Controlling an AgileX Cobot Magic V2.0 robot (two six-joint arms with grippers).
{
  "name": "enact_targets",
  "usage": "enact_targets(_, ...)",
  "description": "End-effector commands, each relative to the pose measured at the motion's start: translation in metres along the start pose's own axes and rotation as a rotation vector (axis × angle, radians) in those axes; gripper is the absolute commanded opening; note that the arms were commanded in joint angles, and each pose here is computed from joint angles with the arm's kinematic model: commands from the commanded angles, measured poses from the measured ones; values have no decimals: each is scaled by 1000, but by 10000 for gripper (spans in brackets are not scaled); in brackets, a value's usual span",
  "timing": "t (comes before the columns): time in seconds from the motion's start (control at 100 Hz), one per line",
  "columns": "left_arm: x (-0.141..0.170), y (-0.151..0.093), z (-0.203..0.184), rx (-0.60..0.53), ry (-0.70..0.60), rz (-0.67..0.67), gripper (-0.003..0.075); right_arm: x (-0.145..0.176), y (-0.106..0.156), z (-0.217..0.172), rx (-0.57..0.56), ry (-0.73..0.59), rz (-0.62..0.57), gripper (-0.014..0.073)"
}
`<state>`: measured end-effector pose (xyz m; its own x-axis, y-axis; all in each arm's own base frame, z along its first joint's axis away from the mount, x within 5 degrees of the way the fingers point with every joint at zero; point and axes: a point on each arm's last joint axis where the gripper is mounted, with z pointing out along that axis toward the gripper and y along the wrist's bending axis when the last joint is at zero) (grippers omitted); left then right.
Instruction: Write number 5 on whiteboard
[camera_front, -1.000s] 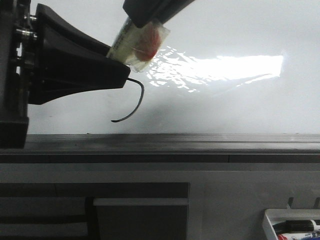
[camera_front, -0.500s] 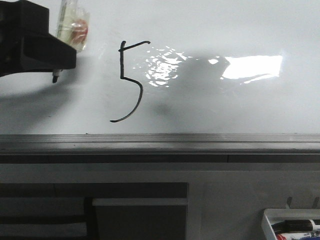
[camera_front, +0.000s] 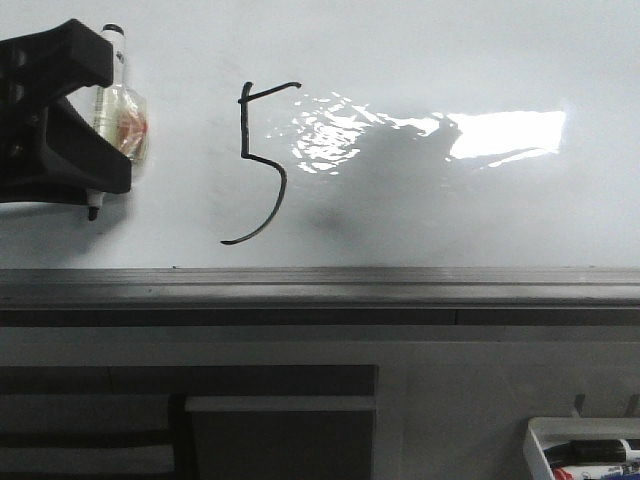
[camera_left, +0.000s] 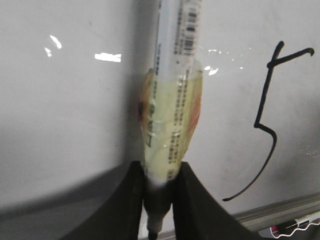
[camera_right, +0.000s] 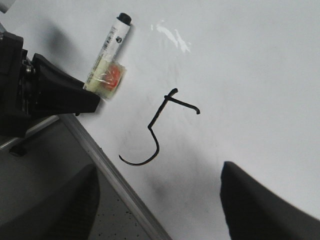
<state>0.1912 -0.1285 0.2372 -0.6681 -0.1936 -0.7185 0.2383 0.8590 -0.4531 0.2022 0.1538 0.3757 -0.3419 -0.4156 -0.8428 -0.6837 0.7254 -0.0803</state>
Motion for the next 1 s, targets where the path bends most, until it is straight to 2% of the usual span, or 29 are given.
enact_targets(0.0,-13,-11,-2,62,-76,-18,-20,-15,-3,-16,26,-112,0,453)
enact_targets(0.11,-13,-11,-2,62,-76,-18,22,-14,-3,-15,19,-108,9,453)
enact_targets(0.28,-13,-11,-2,62,-76,-20,270,-14,-2,-15,16,-108,12,453)
enact_targets(0.35,-13,-11,-2,62,-76,-25,341,-14,-2,-15,16,-107,12,453)
enact_targets(0.42,-13,-11,-2,63,-78,-25,370,-14,-2,-15,16,-107,12,453)
enact_targets(0.6,-15,-12,-8,70,-89,-29,371,-14,-2,-15,14,-100,12,445)
enact_targets(0.69,-17,-14,-18,78,-103,-28,371,-10,-2,-18,16,-104,12,330)
enact_targets(0.86,-23,-16,-50,103,-145,-22,367,6,1,-30,28,-144,14,-71)
enact_targets(0.99,-23,-16,-79,118,-174,-21,353,29,4,-46,48,-218,15,-61)
